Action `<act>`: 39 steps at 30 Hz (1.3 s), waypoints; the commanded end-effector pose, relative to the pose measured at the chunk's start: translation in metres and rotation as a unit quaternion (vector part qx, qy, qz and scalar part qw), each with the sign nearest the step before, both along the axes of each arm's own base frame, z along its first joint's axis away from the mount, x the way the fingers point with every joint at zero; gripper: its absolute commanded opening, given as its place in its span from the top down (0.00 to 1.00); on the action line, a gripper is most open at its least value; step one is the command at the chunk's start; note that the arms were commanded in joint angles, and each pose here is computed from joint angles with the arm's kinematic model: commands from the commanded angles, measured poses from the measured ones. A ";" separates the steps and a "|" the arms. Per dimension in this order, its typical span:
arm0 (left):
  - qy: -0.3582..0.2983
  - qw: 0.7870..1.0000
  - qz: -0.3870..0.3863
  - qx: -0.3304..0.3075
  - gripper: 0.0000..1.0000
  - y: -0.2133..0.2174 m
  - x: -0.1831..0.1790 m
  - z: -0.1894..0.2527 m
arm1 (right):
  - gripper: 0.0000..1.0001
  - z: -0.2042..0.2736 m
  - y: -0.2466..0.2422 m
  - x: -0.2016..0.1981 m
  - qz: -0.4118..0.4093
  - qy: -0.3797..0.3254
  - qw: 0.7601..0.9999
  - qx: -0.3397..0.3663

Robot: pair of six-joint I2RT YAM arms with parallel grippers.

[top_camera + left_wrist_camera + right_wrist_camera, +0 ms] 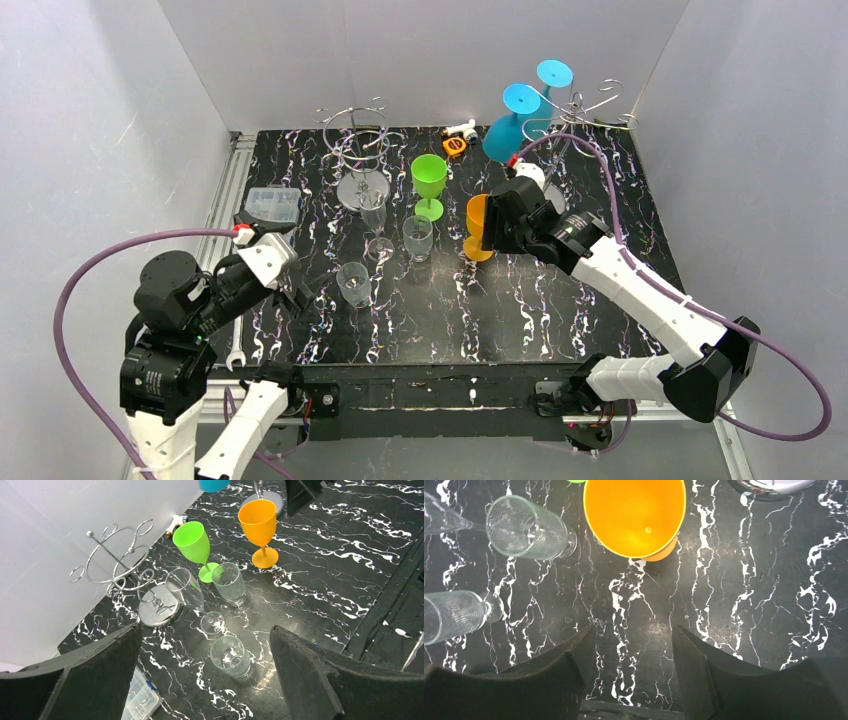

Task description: Place the wine glass upside down on the wine glass rack

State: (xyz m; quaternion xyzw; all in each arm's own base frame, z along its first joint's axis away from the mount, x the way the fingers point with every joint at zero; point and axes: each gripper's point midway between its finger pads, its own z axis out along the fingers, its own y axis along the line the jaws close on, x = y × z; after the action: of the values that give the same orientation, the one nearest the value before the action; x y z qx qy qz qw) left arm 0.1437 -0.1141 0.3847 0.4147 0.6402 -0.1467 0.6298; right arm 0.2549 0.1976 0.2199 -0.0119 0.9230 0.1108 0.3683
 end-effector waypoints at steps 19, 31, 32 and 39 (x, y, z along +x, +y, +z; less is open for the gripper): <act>0.051 0.999 0.012 -0.004 0.01 0.002 -0.004 -0.033 | 0.42 -0.003 -0.016 0.078 -0.126 -0.090 0.988 -0.006; 0.075 0.997 0.014 -0.019 0.01 -0.001 -0.003 -0.034 | 0.66 -0.052 -0.016 0.075 -0.124 -0.051 0.991 -0.009; 0.080 0.996 0.016 -0.023 0.01 -0.001 -0.003 -0.034 | 0.71 -0.053 -0.017 0.073 -0.123 -0.050 0.991 -0.010; 0.101 0.993 0.033 -0.046 0.01 -0.001 0.002 -0.030 | 0.99 -0.015 -0.025 0.058 -0.104 -0.072 0.992 0.007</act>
State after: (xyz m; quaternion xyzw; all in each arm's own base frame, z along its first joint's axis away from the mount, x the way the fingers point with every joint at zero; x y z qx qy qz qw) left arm 0.1408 -0.1132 0.3497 0.3698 0.6936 -0.1816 0.5909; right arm 0.3213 0.1761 0.1634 0.0814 0.9053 0.0467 0.4143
